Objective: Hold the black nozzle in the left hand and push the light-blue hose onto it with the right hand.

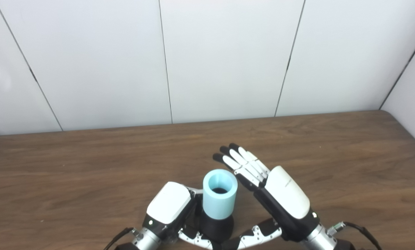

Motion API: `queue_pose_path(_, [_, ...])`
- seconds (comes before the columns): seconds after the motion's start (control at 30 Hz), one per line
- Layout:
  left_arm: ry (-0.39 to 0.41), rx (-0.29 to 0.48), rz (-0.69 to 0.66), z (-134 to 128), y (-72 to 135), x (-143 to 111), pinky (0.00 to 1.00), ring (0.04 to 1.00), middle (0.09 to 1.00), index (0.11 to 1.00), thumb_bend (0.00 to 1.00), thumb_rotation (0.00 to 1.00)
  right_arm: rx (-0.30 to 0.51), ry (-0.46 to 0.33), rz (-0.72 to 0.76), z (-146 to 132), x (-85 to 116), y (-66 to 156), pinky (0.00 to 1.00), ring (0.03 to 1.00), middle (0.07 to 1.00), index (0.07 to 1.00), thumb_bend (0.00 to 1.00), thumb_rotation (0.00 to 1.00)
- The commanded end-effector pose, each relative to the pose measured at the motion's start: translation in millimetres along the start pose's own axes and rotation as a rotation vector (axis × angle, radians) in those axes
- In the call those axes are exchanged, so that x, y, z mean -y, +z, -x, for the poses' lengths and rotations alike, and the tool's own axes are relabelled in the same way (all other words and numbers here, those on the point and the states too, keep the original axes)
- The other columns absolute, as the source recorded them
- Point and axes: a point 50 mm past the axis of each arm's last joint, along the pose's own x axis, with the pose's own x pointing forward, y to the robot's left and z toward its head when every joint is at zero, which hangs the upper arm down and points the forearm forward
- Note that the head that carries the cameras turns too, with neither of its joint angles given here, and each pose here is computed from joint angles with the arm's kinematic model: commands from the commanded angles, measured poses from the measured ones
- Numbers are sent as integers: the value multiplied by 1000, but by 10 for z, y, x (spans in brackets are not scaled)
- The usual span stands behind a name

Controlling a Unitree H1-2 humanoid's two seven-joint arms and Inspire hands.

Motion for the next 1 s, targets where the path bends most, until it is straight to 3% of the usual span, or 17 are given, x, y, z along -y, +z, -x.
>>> queue_pose_path(0.0, [-98, -12, 26, 165, 15, 288, 105, 143, 471, 479, 525, 0, 83, -36, 30, -34, 99, 105, 958, 1000, 965, 918, 771, 771])
queue_pose_path(0.97, [-107, -17, 27, 164, 9, 286, 114, 151, 471, 479, 525, 0, 107, -11, 104, 10, 82, 133, 962, 1000, 936, 883, 725, 711])
